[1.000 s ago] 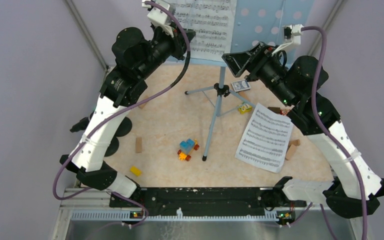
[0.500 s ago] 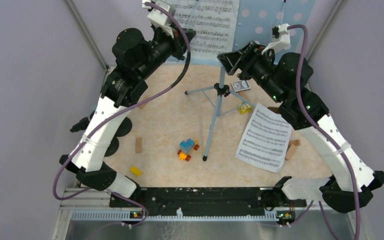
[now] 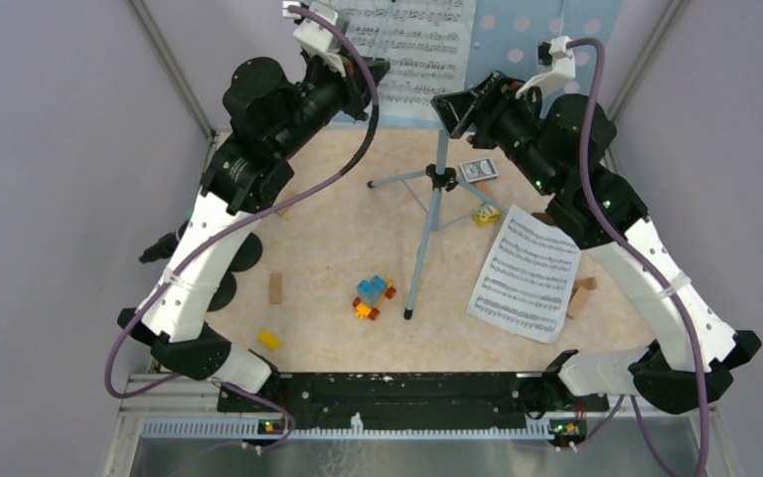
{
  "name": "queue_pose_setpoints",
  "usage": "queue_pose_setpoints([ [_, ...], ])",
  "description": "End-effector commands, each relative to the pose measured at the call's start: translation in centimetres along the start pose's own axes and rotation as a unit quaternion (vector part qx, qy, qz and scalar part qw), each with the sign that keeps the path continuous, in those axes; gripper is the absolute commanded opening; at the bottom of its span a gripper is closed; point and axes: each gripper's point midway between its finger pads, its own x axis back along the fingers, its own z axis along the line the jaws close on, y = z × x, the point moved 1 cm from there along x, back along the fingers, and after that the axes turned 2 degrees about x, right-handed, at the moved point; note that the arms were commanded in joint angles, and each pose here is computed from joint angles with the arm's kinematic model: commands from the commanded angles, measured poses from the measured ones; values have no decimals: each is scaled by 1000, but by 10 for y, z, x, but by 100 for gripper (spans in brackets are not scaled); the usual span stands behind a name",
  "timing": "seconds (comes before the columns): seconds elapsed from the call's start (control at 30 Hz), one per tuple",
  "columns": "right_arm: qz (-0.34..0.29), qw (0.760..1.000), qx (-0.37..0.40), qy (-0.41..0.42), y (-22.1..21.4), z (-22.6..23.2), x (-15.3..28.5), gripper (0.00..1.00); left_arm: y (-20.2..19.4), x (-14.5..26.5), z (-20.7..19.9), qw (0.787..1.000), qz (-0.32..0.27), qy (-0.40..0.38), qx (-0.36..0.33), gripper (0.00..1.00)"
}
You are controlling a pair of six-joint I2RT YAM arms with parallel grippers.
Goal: Pack up the instrument practice props
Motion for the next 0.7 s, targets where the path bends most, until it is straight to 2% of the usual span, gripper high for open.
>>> queue_pose_setpoints([
  [0.0, 1, 1000, 18, -7, 1, -1, -11, 65, 14, 8, -9, 1000, -19, -16, 8, 0],
  [0.13, 10, 999, 20, 28, 1, 13, -13, 64, 13, 8, -9, 1000, -17, -17, 9, 0],
  [0.4, 4, 994, 19, 105, 8, 41, -9, 55, 12, 10, -8, 1000, -16, -16, 10, 0],
  [0.57, -5, 994, 17, 104, 11, 41, -10, 49, 10, 10, -9, 1000, -14, -16, 11, 0],
  [0.67, -14, 998, 21, 57, 14, 25, -12, 49, 9, 10, -8, 1000, -14, -16, 11, 0],
])
